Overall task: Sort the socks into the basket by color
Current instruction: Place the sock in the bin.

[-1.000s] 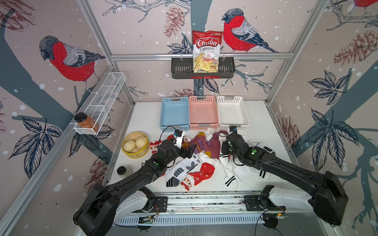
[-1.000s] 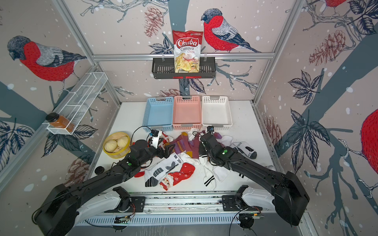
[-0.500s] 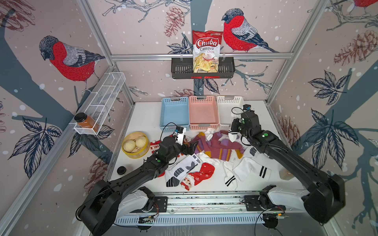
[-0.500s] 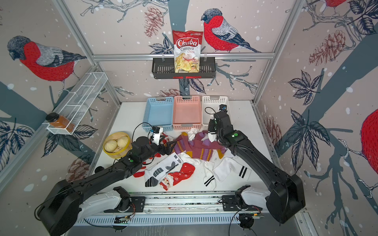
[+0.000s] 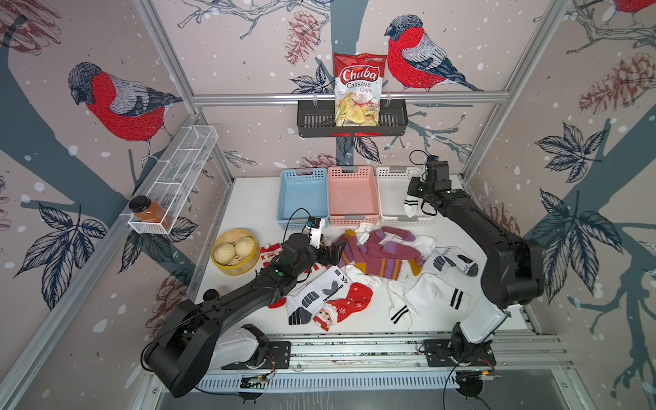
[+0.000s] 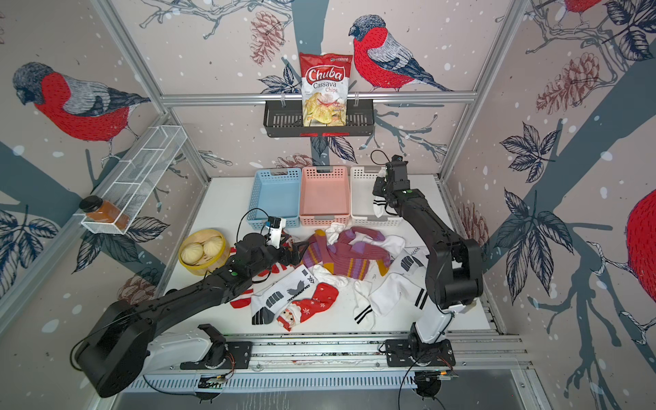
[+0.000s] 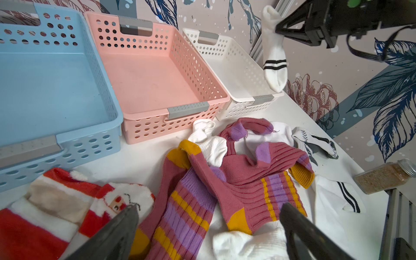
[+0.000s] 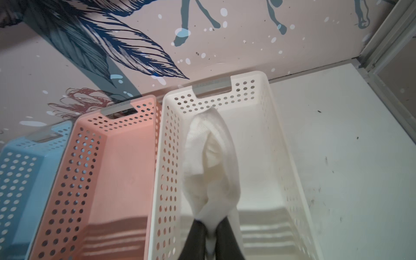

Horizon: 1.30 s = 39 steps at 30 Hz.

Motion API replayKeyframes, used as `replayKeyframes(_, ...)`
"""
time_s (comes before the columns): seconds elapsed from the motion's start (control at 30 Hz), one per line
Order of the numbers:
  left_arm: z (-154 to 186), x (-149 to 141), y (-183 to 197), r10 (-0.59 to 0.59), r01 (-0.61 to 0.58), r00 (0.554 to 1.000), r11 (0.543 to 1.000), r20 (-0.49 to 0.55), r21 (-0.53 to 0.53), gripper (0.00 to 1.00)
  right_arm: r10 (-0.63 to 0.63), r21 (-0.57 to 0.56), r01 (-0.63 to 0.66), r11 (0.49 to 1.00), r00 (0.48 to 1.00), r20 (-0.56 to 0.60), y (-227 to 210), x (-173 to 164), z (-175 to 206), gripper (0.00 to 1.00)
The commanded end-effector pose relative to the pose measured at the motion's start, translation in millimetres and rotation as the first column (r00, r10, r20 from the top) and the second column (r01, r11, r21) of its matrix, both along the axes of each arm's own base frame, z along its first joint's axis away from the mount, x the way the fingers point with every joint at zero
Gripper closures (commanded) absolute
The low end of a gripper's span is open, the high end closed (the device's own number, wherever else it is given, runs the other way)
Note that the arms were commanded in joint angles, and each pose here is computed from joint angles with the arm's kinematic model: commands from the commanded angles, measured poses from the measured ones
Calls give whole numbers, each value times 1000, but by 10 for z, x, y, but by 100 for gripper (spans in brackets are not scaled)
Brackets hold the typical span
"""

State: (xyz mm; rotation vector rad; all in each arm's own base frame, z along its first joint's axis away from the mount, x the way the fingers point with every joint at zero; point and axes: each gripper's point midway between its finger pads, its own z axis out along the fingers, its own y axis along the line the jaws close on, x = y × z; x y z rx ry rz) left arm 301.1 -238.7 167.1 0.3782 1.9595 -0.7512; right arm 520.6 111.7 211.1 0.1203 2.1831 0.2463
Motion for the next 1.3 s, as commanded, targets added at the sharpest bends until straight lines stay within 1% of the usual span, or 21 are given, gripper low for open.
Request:
replayKeyframes(0.0,121,-23,-132,-72,72,996,997,61,4,2,46,-13,-46,999,997,-56,72,146,-176,86)
replayKeyframes(0.07,118,-51,-204,-97,96,993,995,68,25,2,46,-16,-48,999,996,-72,86,243,-256,83)
replayKeyframes(0.23,153,-242,-499,-191,188,977,981,97,36,2,57,-5,-58,998,992,-112,113,403,-419,67)
replayKeyframes(0.33,127,-359,-685,-236,230,967,971,99,69,2,50,-7,-51,999,992,-117,100,395,-396,58)
replayKeyframes(0.43,81,-475,-856,-276,268,957,959,94,88,2,53,15,-52,999,994,-93,79,284,-270,49)
replayKeyframes(0.47,57,-509,-909,-284,275,954,956,91,98,2,56,22,-54,998,995,-87,73,228,-243,46)
replayKeyframes(0.57,-69,-581,-1029,-311,302,948,945,59,126,2,52,33,-50,998,995,-87,39,56,-223,45)
replayKeyframes(0.63,-148,-652,-1110,-340,333,940,935,33,122,4,54,44,-50,998,994,-96,24,-82,-270,44)
replayKeyframes(0.73,-252,-799,-1235,-384,379,923,916,14,133,7,41,61,-35,998,994,-98,-29,-308,-340,39)
replayKeyframes(0.87,-424,-956,-1311,-423,419,906,895,-4,152,8,19,84,-11,996,996,-91,-126,-608,-387,33)
replayKeyframes(0.97,-542,-1078,-1374,-460,460,887,875,-35,149,10,5,106,5,994,996,-94,-173,-851,-427,32)
replayKeyframes(1.1,-664,-1219,-1487,-480,485,874,861,-73,149,11,-38,121,45,992,997,-65,-294,-1178,-456,28)
replayKeyframes(1.23,-756,-1344,-1606,-500,508,861,846,-93,163,12,-63,121,69,990,997,-52,-383,-1426,-480,25)
replayKeyframes(1.27,-770,-1372,-1643,-509,518,855,841,-98,157,12,-66,119,73,990,996,-63,-393,-1468,-531,25)
